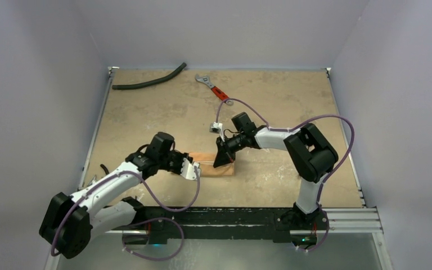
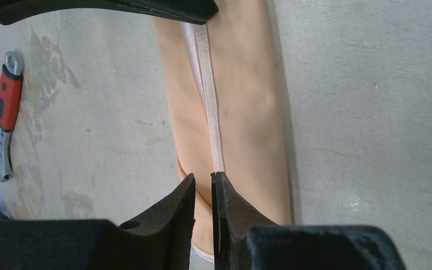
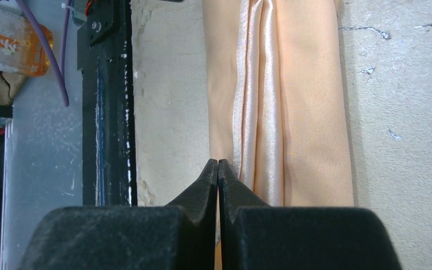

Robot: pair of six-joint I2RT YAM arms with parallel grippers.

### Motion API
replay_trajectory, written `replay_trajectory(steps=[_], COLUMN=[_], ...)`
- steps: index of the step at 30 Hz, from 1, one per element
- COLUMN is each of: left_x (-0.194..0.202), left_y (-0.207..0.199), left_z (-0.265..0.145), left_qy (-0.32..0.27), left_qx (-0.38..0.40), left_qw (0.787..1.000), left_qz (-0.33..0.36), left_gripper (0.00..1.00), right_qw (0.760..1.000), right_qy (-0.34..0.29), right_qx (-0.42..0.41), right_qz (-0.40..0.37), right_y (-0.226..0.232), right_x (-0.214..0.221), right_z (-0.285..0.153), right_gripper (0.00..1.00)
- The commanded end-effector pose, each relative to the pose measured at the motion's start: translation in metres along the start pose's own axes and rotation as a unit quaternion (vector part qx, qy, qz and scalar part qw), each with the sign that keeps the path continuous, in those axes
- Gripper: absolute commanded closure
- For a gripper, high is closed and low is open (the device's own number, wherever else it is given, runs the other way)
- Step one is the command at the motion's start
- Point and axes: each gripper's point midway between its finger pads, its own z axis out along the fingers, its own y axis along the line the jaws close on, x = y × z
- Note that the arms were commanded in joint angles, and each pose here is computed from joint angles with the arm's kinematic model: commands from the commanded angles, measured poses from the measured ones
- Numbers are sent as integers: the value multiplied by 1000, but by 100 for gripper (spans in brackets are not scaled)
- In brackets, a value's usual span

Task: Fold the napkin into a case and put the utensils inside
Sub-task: Fold the 2/3-rectangle-folded napkin at the center of the board.

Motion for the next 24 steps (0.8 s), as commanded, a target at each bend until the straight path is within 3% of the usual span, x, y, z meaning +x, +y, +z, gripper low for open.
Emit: replay_trajectory(steps=[1,9,18,19,21,22,24], left_x=[-4,15,45,47,49,49,47], left_y=[-6,19,6,10,23,31,46], left_z=[-10,-20,-29,-31,-35,-40,-48], left_qy=[-7,23,49,49,46,42,33], left_qx=[8,-12,2,-7,-33,-51,-81], left_qw=[1000,996,989,988,985,982,976], left_qz=[19,-85,-142,-147,-163,-179,-201], left_gripper=[84,82,79,79,79,79,79], right_qw=[1000,998,996,995,990,987,981], right_qy=[-5,-23,-30,-34,-49,-55,-69], right_qx=[6,17,17,22,33,39,57], right_qz=[-8,-47,-88,-95,-127,-143,-170], right_y=[4,20,46,49,56,60,63], right_x=[-5,-39,-62,-66,-78,-84,-98], right_z=[-3,-14,7,11,19,22,26], right_gripper=[100,95,88,85,66,60,58])
